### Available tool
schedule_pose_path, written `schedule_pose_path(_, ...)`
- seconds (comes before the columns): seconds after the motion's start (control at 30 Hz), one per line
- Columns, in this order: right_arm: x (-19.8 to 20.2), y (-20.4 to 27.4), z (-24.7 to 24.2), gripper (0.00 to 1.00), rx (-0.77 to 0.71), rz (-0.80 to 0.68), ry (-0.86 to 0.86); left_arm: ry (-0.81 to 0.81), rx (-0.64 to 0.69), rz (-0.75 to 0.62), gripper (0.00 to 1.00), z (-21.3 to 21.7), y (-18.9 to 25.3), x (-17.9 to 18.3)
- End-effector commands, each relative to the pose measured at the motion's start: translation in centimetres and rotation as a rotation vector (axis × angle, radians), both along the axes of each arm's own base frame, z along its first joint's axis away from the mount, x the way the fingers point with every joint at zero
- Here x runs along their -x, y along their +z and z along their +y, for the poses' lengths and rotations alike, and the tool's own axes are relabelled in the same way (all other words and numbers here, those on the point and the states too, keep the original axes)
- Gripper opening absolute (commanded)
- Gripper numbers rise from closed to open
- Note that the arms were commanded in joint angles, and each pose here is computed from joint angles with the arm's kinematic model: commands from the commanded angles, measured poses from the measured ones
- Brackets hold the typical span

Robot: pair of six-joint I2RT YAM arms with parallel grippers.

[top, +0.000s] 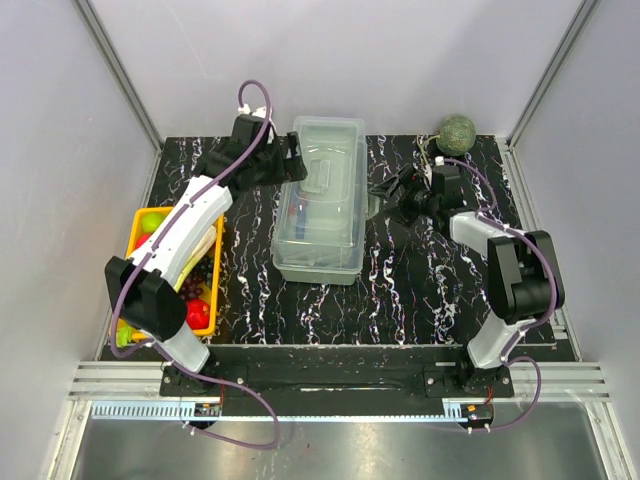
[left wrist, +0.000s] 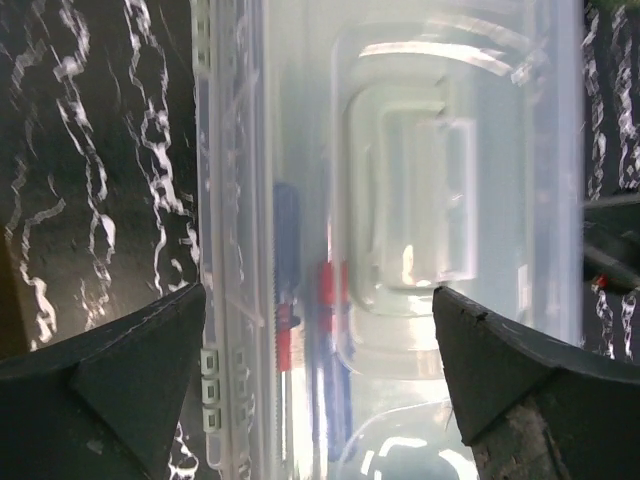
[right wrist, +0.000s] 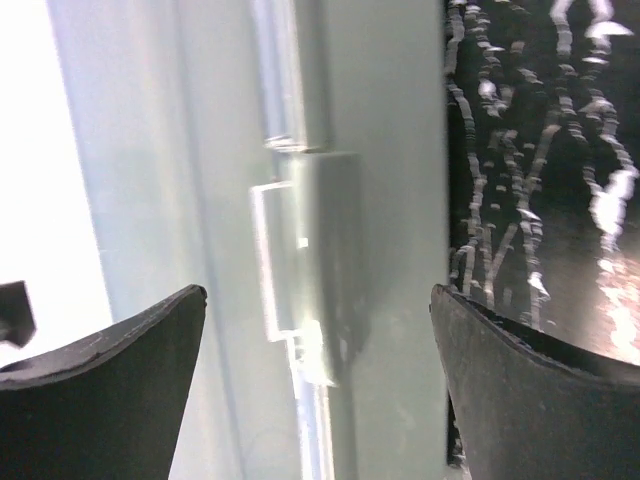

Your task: Pack the tool kit

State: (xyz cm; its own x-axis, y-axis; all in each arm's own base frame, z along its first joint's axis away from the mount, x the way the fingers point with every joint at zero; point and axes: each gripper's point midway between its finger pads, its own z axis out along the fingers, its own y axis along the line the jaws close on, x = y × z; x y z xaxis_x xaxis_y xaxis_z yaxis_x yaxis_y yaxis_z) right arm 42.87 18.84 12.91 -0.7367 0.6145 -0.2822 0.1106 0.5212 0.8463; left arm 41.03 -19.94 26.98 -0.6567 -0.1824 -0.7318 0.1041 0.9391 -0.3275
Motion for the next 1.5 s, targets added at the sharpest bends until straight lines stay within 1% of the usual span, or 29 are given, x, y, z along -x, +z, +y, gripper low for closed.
schedule_pose_path(0.0,-0.6,3.8,2.8,0.98,-0.202,-0.160,0.112,-0.074,0.162,0.074,0.99,-1.7,-2.7,0.3)
schedule_pose_path(0.07,-0.8,3.8,3.3,0.98,-0.254,-0.184,0.132,-0.089,0.194,0.093,0.99,-1.9,-3.5,0.6)
schedule_pose_path(0.2,-1.1,3.3,3.9,0.98,-0.334,-0.192,0.154,-0.073,0.196,0.107,0.99,-1.6,-4.9,0.8)
schedule_pose_path(0.27,-0.9,3.9,4.1,0.98,-0.387,-0.211,0.172,-0.084,0.198,0.113,0.99,-1.7,-5.0,0.9)
schedule_pose_path(0.43,-0.2,4.5,4.5,0.98,-0.448,-0.241,0.209,-0.093,0.223,0.157,0.99,-2.1,-6.0,1.3)
schedule_pose_path(0.57,0.4,6.0,4.5,0.98,-0.523,-0.263,0.223,-0.104,0.243,0.194,0.99,-2.6,-6.9,1.9)
schedule_pose_path(0.7,1.2,7.3,4.5,0.95,-0.587,-0.271,0.242,-0.092,0.239,0.257,0.99,-2.5,-8.3,2.4)
schedule_pose_path(0.87,1.9,8.1,4.4,0.92,-0.643,-0.274,0.247,-0.103,0.250,0.277,0.99,-2.9,-8.5,2.5)
schedule_pose_path(1.0,2.2,9.5,4.3,0.89,-0.641,-0.271,0.231,-0.115,0.247,0.276,0.99,-2.9,-8.2,2.5)
schedule_pose_path(1.13,1.9,9.7,4.3,0.77,-0.606,-0.170,0.183,-0.172,0.263,0.288,0.99,-3.7,-7.9,3.0)
schedule_pose_path(1.33,1.6,8.9,4.7,0.75,-0.426,-0.071,0.154,-0.175,0.264,0.309,0.99,-3.9,-8.3,2.9)
schedule_pose_path(1.4,1.5,8.7,4.9,0.73,-0.415,-0.045,0.159,-0.176,0.266,0.320,0.99,-4.0,-8.6,2.9)
schedule_pose_path(1.47,1.5,8.5,5.2,0.67,-0.430,-0.018,0.163,-0.180,0.270,0.330,0.99,-4.1,-8.9,3.0)
